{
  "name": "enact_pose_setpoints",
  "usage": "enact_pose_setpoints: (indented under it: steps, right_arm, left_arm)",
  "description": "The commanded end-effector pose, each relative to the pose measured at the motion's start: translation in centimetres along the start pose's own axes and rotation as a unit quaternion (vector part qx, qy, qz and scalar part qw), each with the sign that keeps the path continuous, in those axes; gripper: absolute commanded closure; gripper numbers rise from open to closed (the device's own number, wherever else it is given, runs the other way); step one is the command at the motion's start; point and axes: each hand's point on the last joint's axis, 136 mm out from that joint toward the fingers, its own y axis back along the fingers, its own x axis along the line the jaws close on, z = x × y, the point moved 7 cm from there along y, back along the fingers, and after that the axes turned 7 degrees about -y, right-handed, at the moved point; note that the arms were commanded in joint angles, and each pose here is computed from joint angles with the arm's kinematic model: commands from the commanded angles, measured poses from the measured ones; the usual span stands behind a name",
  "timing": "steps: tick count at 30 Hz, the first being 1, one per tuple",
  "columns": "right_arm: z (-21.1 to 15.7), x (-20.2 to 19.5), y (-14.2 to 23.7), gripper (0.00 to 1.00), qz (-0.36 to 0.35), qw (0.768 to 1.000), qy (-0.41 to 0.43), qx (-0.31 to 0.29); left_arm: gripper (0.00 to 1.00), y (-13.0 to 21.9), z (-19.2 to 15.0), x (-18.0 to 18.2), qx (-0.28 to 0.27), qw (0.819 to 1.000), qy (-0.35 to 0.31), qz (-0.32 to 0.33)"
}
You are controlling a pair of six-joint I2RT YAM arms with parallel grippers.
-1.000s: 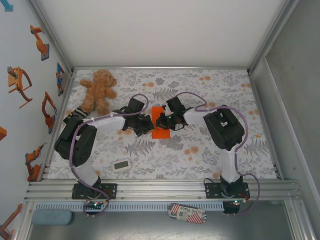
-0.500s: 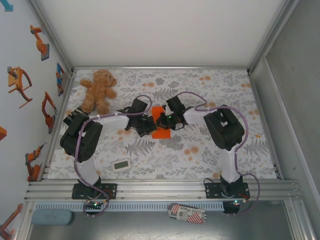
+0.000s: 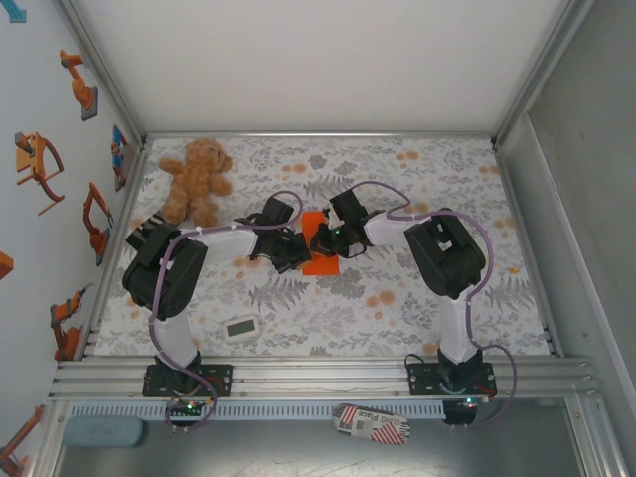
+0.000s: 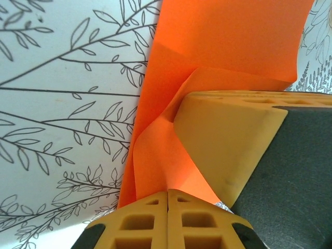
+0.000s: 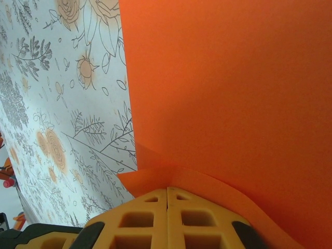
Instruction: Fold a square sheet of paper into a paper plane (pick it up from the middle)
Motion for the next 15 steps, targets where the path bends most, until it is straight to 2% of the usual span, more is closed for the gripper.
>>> enact_pose_setpoints:
  steps: [1,10,15]
  right_arm:
    - [-0.89,-3.28,-1.37,1.0,-0.071,0.997,-0.027,0.017]
    - [-0.91,-3.26,-1.34,1.0,-0.072,0.997,-0.027,0.018]
    - [-0.91,-3.3,-1.37,1.0,-0.072,0.997,-0.027,0.018]
  left_arm:
    - [1.0,-0.47,-0.1,0.78,0.006,1.0,-0.006,0.022]
    - [1.0,-0.6,0.05,1.56,0.003,0.999,-0.001,0.038]
    - [1.0,0.19,0.3,0.84,-0.005,1.0,-0.007,0.024]
